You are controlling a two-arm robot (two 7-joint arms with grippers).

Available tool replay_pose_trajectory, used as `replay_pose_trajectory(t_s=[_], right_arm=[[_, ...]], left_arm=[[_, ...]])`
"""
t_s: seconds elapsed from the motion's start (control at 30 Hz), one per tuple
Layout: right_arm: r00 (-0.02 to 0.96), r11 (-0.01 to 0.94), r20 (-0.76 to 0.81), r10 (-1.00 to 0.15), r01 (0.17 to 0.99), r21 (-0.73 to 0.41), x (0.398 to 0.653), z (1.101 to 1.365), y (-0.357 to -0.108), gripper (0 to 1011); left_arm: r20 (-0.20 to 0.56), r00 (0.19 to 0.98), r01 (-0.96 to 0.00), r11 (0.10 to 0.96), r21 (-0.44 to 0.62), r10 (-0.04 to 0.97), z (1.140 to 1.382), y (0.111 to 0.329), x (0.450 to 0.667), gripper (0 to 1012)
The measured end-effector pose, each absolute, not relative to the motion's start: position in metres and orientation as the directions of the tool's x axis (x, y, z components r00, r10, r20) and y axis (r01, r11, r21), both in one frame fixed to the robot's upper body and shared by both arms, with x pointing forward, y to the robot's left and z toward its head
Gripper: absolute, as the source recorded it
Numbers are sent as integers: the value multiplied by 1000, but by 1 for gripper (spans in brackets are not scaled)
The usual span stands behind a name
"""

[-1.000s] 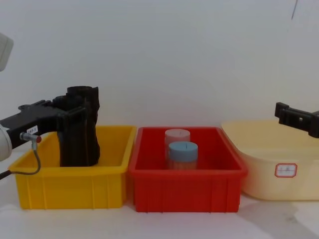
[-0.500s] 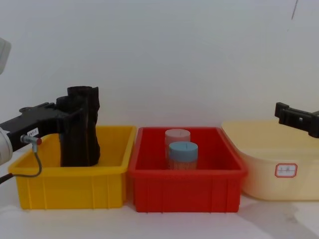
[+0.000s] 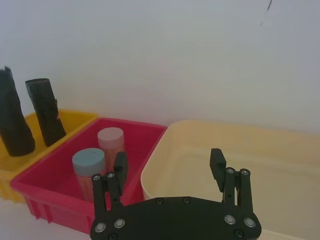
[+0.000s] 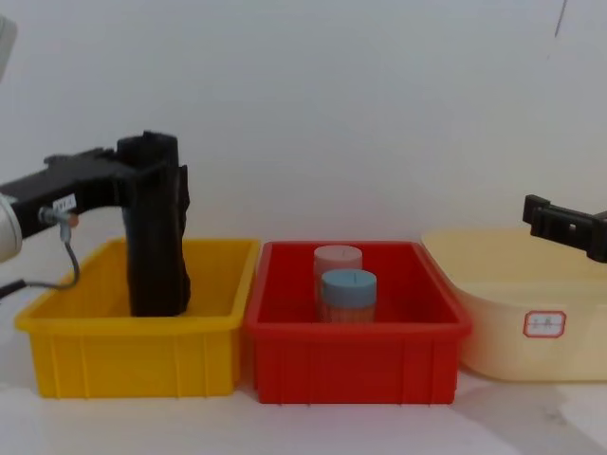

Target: Pick up the garbage bag with the one hand and transfer it to the other hand.

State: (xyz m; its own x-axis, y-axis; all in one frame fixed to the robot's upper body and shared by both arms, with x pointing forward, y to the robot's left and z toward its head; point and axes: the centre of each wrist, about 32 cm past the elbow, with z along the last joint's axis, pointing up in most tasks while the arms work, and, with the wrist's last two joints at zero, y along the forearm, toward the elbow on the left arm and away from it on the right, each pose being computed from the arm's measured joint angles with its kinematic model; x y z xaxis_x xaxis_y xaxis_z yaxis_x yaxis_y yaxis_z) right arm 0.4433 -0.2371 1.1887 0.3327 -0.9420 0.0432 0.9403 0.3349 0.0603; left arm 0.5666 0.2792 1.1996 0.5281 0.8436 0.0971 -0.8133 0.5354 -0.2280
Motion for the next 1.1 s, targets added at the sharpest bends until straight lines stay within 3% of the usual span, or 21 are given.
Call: replay_pose_trajectory(t_s=[0.7,1.1], right_arm=[[346,349,51,-937,934,74,442,1188,-237,1001],[408,415,78,-909,904,100,439,1189,-235,1001]], left_arm=[[204,730,-589,752,-297,652,1270,271,592,504],[208,832,-444,842,-306,514,1285,251,617,504]])
